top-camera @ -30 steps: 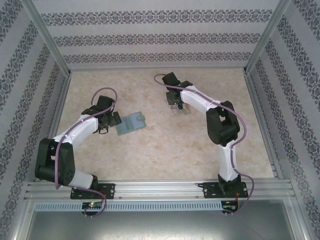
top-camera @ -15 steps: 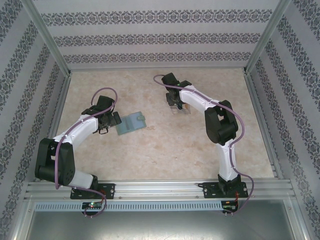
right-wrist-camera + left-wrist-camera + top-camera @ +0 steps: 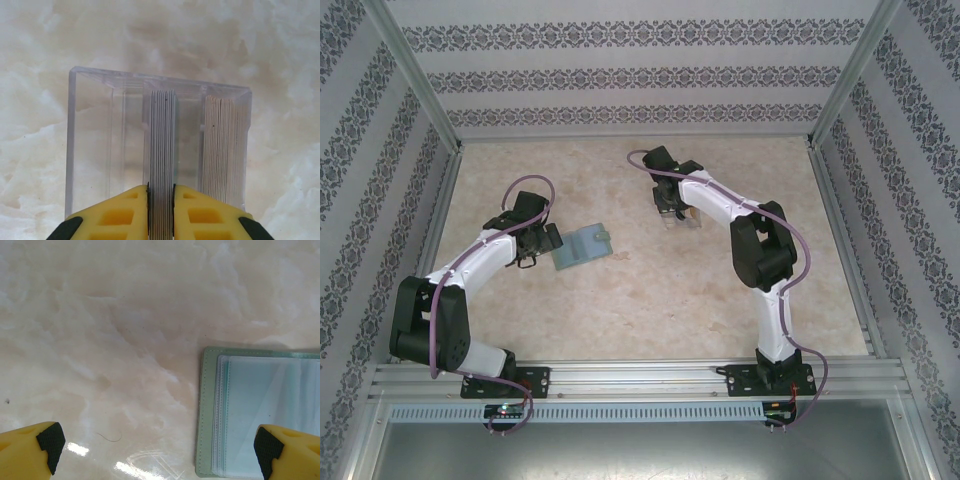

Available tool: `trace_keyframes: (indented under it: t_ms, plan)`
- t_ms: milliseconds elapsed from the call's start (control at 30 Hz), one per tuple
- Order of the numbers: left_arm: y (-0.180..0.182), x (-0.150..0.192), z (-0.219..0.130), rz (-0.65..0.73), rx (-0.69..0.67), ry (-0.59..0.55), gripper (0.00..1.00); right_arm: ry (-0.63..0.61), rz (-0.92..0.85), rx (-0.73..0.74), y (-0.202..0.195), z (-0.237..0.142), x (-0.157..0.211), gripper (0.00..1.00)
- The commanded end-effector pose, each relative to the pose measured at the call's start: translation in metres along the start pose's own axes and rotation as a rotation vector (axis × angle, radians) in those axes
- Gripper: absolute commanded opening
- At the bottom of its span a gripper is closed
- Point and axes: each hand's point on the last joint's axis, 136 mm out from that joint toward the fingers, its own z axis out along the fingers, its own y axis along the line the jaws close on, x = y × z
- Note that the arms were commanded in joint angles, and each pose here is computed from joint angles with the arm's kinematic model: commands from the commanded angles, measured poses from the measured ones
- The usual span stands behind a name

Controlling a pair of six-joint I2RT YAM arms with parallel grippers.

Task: Put the credit cards into the card holder

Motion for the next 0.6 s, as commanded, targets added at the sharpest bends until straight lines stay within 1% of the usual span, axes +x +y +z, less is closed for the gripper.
trace_keyframes:
  t_ms: [0,367,567]
  plan:
    - [0.0067,-0.0057,-0.0048,0.004,-0.021,-0.032,0.99,-0.011,-0.010,0.010,-0.0019,-0.0162,-0.0030,0.14]
    - [0.0072,-0.0053,-0.0042,0.003,-0.023,-0.030,0.99,-0.013,-0.018,0.016,-0.0039,-0.0207,-0.0039,0.15]
    - [0.0080,-0.0039,-0.0034,0.001,-0.026,-0.028,0.99,-0.016,-0.010,-0.032,0.0033,-0.0259,-0.0052,0.23]
